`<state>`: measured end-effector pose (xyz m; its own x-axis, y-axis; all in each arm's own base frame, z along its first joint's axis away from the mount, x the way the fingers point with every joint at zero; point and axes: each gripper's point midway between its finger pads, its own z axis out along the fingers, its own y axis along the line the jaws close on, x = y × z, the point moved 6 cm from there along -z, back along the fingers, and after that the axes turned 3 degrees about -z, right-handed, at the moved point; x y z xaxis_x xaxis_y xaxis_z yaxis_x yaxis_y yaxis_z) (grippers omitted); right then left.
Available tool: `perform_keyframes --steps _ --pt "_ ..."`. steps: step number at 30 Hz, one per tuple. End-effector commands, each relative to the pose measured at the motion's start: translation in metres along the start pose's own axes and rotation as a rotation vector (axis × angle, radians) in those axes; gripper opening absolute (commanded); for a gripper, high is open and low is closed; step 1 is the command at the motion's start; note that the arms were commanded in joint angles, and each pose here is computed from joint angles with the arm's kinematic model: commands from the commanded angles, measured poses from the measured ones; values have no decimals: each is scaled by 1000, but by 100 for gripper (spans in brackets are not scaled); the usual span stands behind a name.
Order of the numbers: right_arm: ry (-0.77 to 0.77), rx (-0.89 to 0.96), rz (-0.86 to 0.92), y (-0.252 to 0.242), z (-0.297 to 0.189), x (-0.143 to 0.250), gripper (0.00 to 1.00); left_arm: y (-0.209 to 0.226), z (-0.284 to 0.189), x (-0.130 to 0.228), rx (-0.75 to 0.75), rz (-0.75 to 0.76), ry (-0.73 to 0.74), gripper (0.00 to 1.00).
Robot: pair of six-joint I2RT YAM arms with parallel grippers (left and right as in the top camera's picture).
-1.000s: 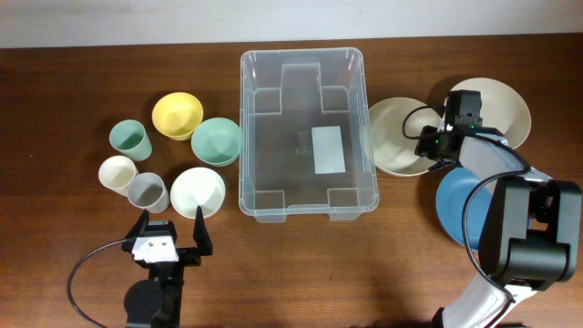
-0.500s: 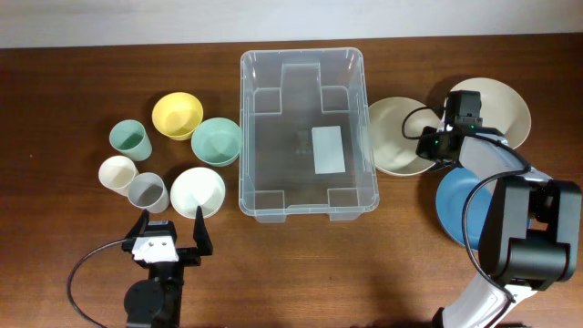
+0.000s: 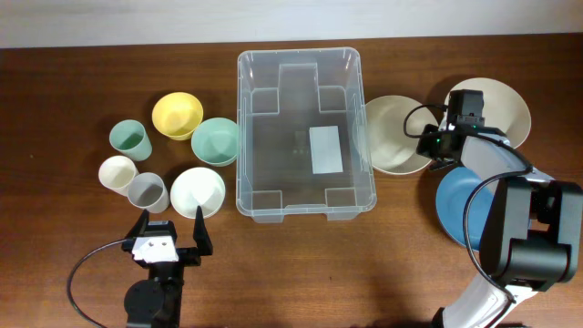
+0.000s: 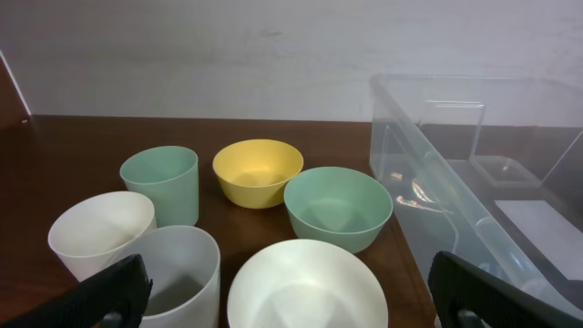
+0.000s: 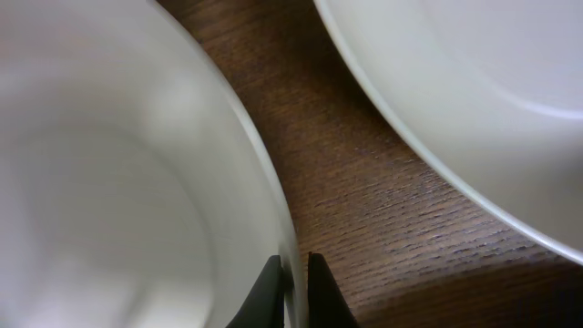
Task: Pack container
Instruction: 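Lower the right gripper onto the rim of the front cream bowl and grasp, then lift the cream bowl and carry it left over the clear container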
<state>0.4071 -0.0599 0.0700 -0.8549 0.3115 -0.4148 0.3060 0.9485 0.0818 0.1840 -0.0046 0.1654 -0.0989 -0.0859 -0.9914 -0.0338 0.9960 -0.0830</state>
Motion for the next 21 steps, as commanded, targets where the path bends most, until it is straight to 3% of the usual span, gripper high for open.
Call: perform_keyframes --steps 1,7,21 --pt "21 27 -20 -4 4 7 4 0 1 3 4 19 6 100" --pt "-36 92 -48 -17 -9 -7 4 0 1 3 4 19 6 100" --pt "-292 117 -76 -25 -93 -57 4 0 1 3 4 19 6 99"
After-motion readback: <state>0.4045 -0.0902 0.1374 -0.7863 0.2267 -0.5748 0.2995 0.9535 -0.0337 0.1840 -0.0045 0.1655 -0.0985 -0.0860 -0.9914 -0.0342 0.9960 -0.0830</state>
